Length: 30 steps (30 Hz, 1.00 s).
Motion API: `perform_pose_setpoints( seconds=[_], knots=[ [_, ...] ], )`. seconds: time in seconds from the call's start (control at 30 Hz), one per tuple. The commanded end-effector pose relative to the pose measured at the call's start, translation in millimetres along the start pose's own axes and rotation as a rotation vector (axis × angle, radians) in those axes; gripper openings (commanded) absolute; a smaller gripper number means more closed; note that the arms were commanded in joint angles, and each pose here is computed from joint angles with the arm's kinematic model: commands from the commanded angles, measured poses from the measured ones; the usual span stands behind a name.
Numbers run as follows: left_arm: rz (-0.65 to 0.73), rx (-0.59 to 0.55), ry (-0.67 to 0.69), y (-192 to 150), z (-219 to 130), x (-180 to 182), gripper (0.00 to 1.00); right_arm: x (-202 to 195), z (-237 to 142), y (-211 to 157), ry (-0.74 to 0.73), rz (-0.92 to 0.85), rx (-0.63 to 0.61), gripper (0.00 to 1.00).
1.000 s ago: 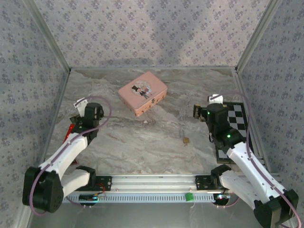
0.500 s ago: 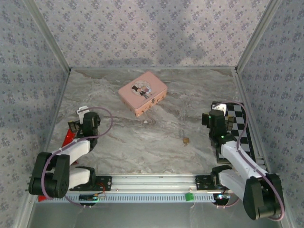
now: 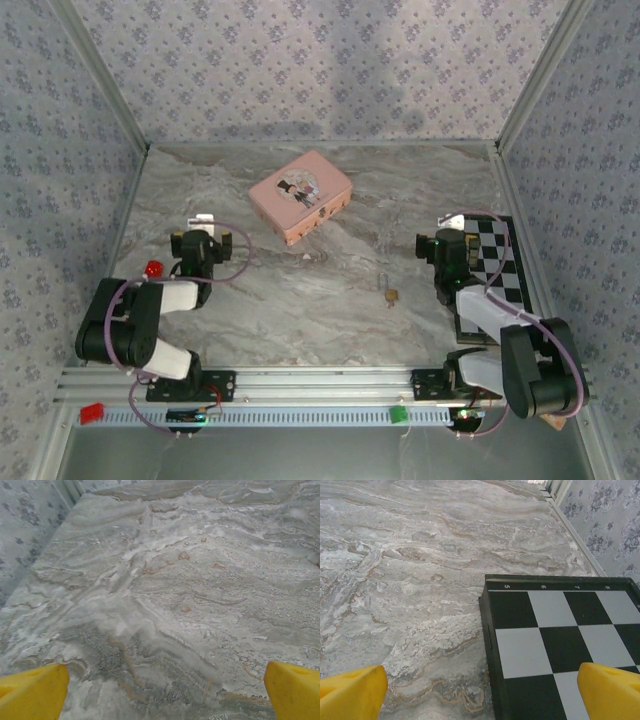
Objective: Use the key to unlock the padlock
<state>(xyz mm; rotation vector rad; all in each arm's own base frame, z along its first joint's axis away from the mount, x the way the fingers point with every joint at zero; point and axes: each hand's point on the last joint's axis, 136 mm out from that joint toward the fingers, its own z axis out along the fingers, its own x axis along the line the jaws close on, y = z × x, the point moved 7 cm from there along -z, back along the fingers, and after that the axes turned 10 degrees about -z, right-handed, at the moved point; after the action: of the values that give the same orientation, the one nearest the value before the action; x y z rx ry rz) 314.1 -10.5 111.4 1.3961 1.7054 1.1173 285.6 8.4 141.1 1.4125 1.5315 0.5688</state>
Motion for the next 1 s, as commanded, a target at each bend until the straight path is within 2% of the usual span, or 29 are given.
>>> perform_pose_setpoints(
  seconds=[0.0, 0.1, 0.13, 0.3, 0.67, 0.97],
  knots=[
    [-0.074, -0.073, -0.020, 22.5, 8.0, 7.3, 1.00, -3.6, 3.0, 3.2, -0.001, 0.016, -0.051, 0.99],
    [-0.135, -0.050, -0.053, 13.6, 17.3, 16.4, 1.00, -6.7, 7.6, 1.8, 0.024, 0.046, -0.064, 0.99],
    [-0.141, -0.076, -0.064, 12.8, 17.3, 17.1, 1.00, -9.1, 8.8, 1.4, 0.021, 0.053, -0.071, 0.99],
    [-0.141, -0.051, -0.064, 12.6, 17.4, 17.3, 1.00, -14.6, 12.1, -0.6, 0.031, 0.057, -0.108, 0.99],
    [-0.142, -0.053, -0.067, 12.7, 17.3, 17.4, 1.00, -5.3, 20.9, 0.7, 0.200, 0.026, -0.231, 0.99],
    [-0.143, -0.053, -0.068, 12.9, 17.5, 17.7, 1.00, -5.2, 50.7, -9.9, 0.184, 0.051, -0.136, 0.99]
  ],
)
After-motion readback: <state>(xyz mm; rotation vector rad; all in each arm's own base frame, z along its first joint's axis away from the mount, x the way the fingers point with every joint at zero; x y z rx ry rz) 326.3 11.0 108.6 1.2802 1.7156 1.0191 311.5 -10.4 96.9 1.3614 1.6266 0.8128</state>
